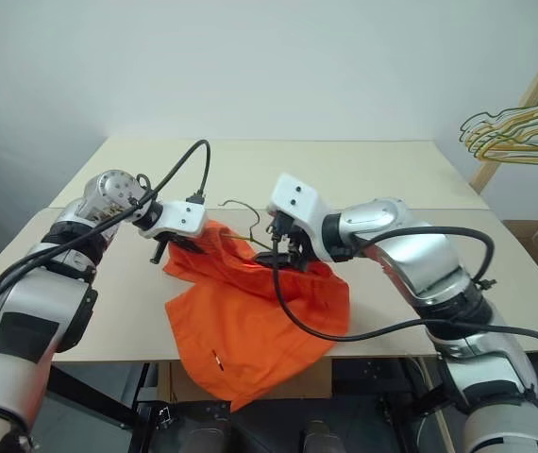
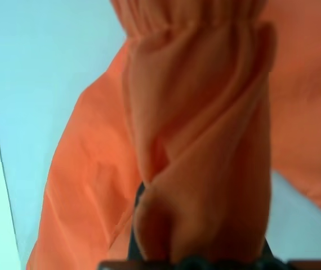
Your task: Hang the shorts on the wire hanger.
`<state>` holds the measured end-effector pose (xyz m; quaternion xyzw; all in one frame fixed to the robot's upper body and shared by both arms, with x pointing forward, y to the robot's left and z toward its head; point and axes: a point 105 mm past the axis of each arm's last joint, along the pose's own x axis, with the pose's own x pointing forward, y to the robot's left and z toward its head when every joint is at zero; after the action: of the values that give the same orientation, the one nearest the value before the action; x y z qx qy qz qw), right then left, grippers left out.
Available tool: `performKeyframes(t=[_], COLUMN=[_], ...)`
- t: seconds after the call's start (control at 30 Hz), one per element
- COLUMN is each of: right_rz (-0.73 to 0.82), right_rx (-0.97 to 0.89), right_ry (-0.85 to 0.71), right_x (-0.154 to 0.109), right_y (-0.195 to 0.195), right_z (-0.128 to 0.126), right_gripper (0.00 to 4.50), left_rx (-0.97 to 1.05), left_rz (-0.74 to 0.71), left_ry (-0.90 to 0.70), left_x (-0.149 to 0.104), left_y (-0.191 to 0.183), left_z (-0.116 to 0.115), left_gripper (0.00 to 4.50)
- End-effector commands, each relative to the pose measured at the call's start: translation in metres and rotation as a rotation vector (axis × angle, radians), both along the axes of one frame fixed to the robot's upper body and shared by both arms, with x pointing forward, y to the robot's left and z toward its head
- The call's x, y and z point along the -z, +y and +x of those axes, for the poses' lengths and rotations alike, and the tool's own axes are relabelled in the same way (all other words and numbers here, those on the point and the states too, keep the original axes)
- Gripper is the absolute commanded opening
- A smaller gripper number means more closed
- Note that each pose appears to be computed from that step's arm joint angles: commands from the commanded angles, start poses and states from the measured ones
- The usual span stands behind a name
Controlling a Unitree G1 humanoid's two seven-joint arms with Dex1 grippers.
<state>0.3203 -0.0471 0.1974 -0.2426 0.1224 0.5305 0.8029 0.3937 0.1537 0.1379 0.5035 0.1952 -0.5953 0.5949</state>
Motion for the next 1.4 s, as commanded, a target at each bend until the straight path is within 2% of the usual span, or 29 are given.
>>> performKeyframes(t=[0.03,0.07,0.17,0.43,0.57,0.7,0.73,0.87,1.13,1.3,1.4], right_rz=[0.016,0.022,0.032,0.065,0.074,0.062,0.065,0.05,0.04,0.034,0.034], right_rx=[0.017,0.016,0.017,0.041,0.015,-0.035,-0.04,-0.055,-0.057,-0.055,-0.056], right_ry=[-0.034,-0.028,-0.012,-0.002,-0.036,-0.098,-0.102,-0.123,-0.126,-0.125,-0.125], right_x=[-0.009,-0.007,-0.001,0.009,0.006,0.006,0.006,0.008,0.01,0.008,0.005], right_y=[0.008,0.011,0.017,0.021,0.02,0.014,0.012,0.007,0.004,-0.001,-0.005], right_z=[0.006,0.007,0.01,0.017,0.017,0.014,0.014,0.015,0.017,0.016,0.015], right_gripper=[3.58,3.58,3.02,0.14,0.06,0.06,0.0,0.0,0.0,0.0,0.0], left_rx=[0.005,0.006,0.009,0.01,0.016,-0.009,-0.017,0.003,0.004,-0.033,-0.053], left_rz=[0.003,-0.002,-0.024,-0.056,-0.078,-0.205,-0.239,-0.353,-0.32,-0.246,-0.166], left_ry=[-0.055,-0.054,-0.05,-0.047,-0.056,-0.053,-0.046,0.0,-0.003,-0.042,-0.085], left_x=[-0.016,-0.016,-0.018,-0.022,-0.023,-0.038,-0.043,-0.062,-0.069,-0.062,-0.047], left_y=[-0.002,-0.003,-0.007,-0.009,-0.009,-0.017,-0.018,-0.021,0.002,0.021,0.031], left_z=[0.006,0.006,0.006,0.006,0.005,0.007,0.008,0.002,-0.004,-0.003,-0.001], left_gripper=[0.0,0.0,0.0,0.0,0.0,0.0,0.59,1.83,4.48,4.49,4.49])
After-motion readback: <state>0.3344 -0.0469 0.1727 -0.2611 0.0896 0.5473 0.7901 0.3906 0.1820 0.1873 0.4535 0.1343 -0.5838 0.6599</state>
